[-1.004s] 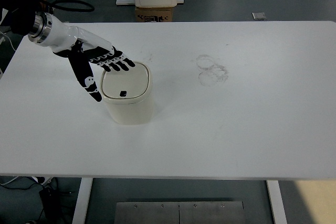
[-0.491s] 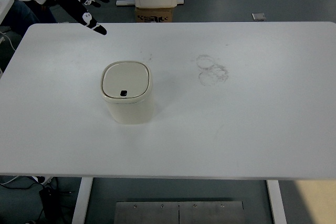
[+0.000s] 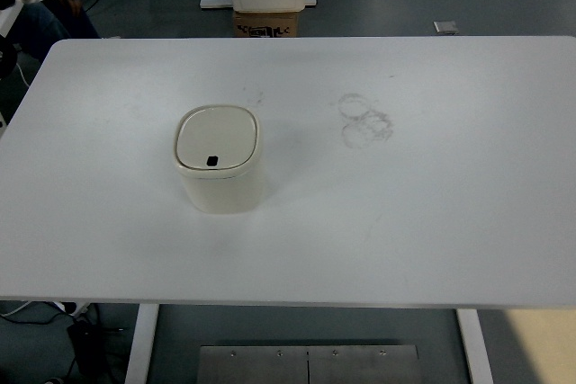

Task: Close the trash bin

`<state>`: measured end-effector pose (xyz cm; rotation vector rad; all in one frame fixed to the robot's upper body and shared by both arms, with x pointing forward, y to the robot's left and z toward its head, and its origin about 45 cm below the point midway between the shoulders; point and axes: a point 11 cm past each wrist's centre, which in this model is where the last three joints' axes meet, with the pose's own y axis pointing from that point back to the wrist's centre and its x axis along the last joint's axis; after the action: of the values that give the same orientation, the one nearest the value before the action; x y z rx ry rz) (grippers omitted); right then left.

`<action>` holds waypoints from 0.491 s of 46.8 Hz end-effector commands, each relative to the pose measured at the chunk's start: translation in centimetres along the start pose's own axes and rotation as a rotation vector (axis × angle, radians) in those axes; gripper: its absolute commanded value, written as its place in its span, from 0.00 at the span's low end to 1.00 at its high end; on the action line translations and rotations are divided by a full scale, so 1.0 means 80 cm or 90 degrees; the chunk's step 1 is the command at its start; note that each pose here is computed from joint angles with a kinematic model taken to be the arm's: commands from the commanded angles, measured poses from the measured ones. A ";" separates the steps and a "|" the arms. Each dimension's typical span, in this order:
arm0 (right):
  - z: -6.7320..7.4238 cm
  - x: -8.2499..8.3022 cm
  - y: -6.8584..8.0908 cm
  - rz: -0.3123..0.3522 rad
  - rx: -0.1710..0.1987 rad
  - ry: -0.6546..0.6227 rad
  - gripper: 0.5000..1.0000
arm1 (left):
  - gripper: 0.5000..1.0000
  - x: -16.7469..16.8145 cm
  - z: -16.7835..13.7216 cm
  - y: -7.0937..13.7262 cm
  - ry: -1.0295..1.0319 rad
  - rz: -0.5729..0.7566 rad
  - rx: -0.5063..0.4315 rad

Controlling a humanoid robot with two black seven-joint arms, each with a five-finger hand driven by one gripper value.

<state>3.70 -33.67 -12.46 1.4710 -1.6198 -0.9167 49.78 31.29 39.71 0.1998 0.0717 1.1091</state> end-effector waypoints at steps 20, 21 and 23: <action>-0.001 -0.001 0.000 -0.002 0.000 0.003 0.98 | 1.00 0.020 -0.149 -0.035 0.233 0.110 -0.032; -0.002 -0.003 -0.001 -0.007 0.002 -0.001 0.98 | 1.00 0.021 -0.151 -0.036 0.236 0.113 -0.031; -0.004 -0.009 -0.002 -0.018 0.005 -0.006 0.98 | 1.00 0.019 -0.152 -0.038 0.243 0.115 -0.035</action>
<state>3.78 -33.57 -12.46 1.4778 -1.6150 -0.9171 51.12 32.97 27.55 -0.0433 0.3587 1.3081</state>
